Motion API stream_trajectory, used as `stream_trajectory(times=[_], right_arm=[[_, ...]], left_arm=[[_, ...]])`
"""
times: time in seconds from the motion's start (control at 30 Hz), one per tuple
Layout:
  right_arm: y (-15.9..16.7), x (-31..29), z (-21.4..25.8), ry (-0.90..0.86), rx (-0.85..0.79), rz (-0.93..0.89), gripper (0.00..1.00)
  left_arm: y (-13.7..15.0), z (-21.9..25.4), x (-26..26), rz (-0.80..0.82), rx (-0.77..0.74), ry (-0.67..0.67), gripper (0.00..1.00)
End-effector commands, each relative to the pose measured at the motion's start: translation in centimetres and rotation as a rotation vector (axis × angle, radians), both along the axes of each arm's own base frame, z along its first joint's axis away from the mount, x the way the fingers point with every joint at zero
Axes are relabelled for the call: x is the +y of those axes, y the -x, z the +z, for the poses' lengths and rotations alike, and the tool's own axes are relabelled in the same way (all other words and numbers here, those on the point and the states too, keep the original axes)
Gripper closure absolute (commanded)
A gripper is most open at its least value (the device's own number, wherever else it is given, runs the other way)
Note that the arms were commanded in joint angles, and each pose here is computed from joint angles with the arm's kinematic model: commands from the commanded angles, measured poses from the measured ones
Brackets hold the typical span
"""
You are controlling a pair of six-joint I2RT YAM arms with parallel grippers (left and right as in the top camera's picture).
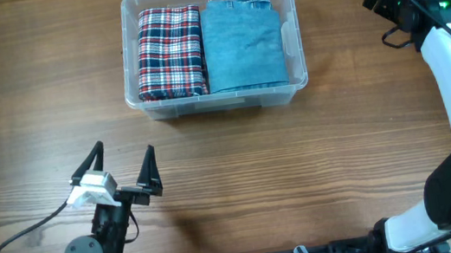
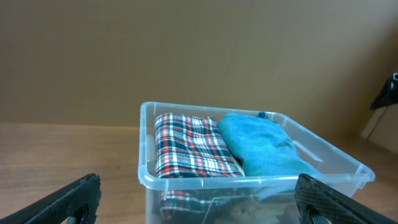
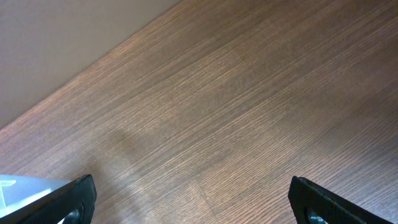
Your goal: Pack container
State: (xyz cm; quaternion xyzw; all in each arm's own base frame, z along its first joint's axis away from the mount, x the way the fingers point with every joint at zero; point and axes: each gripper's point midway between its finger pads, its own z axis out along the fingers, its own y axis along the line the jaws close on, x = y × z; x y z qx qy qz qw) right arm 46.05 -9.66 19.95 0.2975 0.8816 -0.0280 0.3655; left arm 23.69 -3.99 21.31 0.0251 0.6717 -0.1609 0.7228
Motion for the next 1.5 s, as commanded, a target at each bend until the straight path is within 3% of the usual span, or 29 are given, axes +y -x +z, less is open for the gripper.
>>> stream_trajectory(times=[0.0, 0.23, 0.47, 1.47], right_arm=[[-0.1, 0.2, -0.9, -0.012, 0.016, 0.0, 0.0], [-0.2, 0.2, -0.9, -0.011, 0.016, 0.0, 0.0], [-0.1, 0.2, -0.9, -0.011, 0.016, 0.0, 0.0], [-0.1, 0.2, -0.9, -0.011, 0.016, 0.0, 0.0]], left_arm=[[-0.1, -0.3, -0.1, -0.01, -0.039, -0.012, 0.0], [-0.2, -0.5, 0.1, 0.003, -0.045, -0.037, 0.0], [-0.4, -4.9, 0.0, -0.001, 0.138, -0.026, 0.0], [-0.4, -4.9, 0.0, -0.001, 0.136, -0.026, 0.0]])
